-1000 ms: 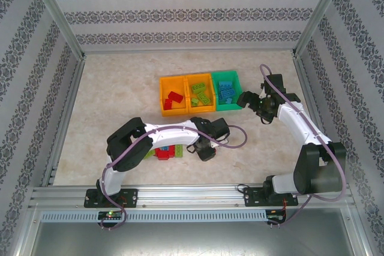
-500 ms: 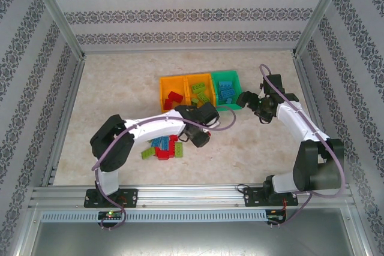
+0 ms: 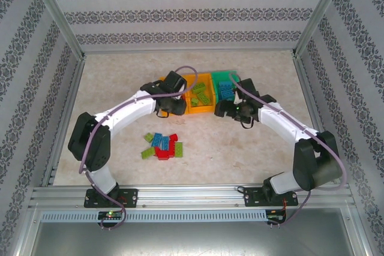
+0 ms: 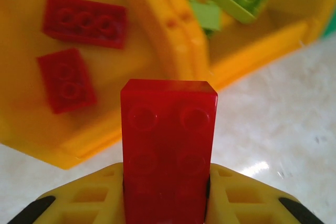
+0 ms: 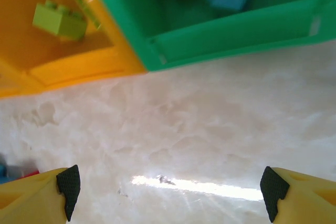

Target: Sort the legos into containers by color

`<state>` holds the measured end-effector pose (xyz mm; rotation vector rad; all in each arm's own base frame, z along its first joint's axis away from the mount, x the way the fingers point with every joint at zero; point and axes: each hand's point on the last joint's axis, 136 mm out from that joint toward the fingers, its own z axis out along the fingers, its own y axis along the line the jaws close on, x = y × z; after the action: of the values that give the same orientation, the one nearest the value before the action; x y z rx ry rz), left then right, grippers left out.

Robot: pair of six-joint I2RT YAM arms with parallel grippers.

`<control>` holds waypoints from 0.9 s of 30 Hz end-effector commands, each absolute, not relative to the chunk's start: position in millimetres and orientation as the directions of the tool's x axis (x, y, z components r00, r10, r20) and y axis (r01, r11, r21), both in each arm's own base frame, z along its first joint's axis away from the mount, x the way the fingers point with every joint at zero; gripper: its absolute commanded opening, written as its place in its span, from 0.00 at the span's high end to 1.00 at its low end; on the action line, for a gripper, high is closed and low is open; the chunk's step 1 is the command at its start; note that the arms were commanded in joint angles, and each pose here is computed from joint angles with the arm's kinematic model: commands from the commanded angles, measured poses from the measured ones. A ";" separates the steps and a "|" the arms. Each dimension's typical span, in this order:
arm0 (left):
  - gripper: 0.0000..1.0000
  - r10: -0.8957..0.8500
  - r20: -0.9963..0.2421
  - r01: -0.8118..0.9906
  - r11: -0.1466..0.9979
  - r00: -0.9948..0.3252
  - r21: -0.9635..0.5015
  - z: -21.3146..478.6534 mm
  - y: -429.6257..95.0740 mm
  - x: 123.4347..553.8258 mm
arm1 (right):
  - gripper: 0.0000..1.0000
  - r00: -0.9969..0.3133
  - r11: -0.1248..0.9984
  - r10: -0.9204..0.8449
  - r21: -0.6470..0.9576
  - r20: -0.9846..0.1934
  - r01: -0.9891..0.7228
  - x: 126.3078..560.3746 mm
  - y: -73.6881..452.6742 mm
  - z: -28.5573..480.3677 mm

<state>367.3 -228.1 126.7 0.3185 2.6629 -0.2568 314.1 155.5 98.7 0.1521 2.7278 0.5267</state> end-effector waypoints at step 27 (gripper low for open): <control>0.07 -0.177 -0.501 -0.038 0.961 -0.847 -0.275 165.0 -191.0 453.9 | 0.10 -0.874 0.846 -0.414 0.246 -0.255 -0.473 206.8 311.6 64.4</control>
<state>455.2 -198.0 126.7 -0.1099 2.6707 -0.2968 211.6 306.6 70.7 -0.6355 2.8035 0.4733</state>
